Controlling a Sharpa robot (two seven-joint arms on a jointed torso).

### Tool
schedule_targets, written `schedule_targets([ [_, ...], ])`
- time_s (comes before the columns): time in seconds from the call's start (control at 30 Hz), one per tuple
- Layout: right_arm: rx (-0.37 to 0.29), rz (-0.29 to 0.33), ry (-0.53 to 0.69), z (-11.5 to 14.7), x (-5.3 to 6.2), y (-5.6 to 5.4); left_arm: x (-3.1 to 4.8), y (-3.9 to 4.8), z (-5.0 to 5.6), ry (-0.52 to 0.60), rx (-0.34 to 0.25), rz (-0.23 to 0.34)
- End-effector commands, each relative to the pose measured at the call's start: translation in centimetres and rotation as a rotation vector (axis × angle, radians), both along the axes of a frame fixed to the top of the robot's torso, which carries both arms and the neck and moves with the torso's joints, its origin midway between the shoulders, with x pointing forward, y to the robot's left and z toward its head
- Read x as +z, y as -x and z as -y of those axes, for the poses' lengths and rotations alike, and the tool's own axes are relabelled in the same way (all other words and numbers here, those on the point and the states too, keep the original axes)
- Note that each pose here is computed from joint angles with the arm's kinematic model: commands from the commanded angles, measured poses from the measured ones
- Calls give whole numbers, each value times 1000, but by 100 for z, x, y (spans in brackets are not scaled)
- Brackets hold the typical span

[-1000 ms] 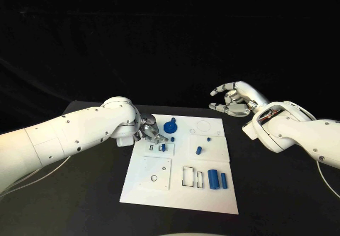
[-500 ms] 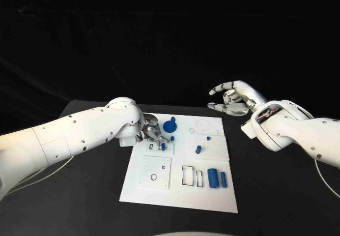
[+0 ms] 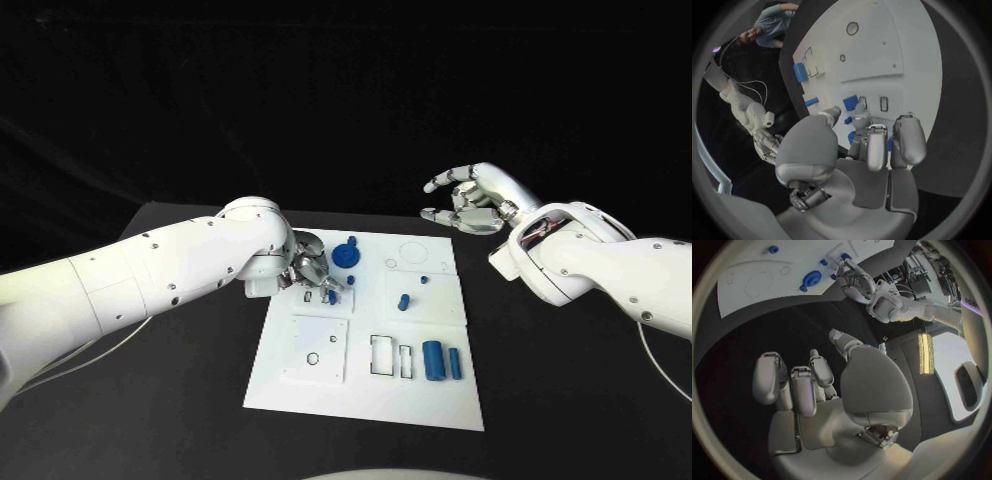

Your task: Assemble the parts on the task board

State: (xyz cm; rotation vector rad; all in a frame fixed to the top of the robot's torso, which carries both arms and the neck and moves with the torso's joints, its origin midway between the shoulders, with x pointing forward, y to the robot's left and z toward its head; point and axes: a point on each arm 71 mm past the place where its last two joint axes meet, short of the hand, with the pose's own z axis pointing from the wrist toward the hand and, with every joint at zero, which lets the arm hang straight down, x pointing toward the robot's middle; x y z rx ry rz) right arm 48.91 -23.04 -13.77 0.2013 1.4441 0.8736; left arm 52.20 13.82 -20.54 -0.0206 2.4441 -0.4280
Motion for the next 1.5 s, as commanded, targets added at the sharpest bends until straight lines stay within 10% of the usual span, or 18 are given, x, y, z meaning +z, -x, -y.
schedule_targets([
  [0.03,11,-10,7,-13,-13,1,-6,9,23,-3,-12,-13],
  [1.5,26,17,23,-44,-15,12,-43,-2,42,-8,-15,-33],
])
